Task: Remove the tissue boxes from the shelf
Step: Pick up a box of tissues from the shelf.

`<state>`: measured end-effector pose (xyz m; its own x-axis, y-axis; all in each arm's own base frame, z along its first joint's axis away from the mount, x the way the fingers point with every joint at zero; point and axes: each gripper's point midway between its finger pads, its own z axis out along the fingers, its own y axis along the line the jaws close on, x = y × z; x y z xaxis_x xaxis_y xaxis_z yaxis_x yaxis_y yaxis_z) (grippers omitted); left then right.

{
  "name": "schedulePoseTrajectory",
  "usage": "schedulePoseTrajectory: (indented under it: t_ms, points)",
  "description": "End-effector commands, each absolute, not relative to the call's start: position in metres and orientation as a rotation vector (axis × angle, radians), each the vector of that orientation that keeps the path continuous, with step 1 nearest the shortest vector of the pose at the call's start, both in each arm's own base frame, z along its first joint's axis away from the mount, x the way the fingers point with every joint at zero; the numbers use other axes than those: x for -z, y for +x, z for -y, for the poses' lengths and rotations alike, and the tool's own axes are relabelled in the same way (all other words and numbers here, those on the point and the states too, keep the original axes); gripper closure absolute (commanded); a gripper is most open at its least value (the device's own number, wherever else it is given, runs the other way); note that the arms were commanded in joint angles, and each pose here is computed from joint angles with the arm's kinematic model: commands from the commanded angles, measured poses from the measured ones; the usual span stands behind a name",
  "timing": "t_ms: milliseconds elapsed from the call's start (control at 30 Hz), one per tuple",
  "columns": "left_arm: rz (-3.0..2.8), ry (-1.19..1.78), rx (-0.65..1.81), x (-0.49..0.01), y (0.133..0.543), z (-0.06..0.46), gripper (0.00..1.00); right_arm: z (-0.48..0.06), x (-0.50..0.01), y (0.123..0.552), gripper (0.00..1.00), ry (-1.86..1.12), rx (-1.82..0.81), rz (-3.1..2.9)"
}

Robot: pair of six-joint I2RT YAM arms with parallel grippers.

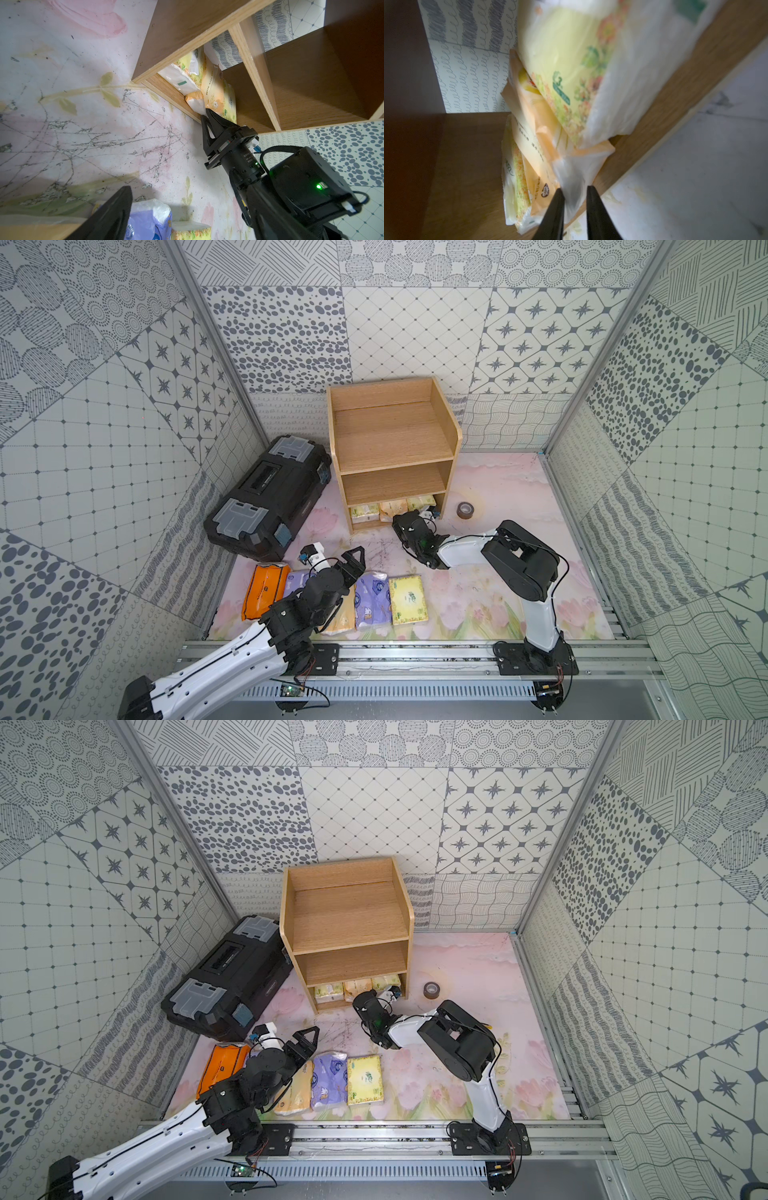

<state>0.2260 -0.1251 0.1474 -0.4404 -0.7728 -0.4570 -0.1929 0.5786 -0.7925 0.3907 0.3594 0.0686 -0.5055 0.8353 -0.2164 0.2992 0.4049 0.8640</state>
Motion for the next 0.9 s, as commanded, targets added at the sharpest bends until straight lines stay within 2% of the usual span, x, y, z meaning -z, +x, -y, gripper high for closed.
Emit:
schedulePoseTrajectory:
  t_ms: [0,167,867]
  points:
    - [-1.965,-0.756,0.822,-0.144,0.227,0.125,0.09,-0.366,-0.072,0.397,0.89,0.951,-1.088,-1.983]
    - [-2.002,-0.770,0.801,-0.139,0.231,0.128,0.09,-0.368,-0.080,0.392,1.00,0.922,-1.139,-1.984]
    - [-1.957,-0.865,1.001,-0.148,0.275,0.167,0.07,-0.347,-0.127,0.325,1.00,0.864,-1.350,-1.958]
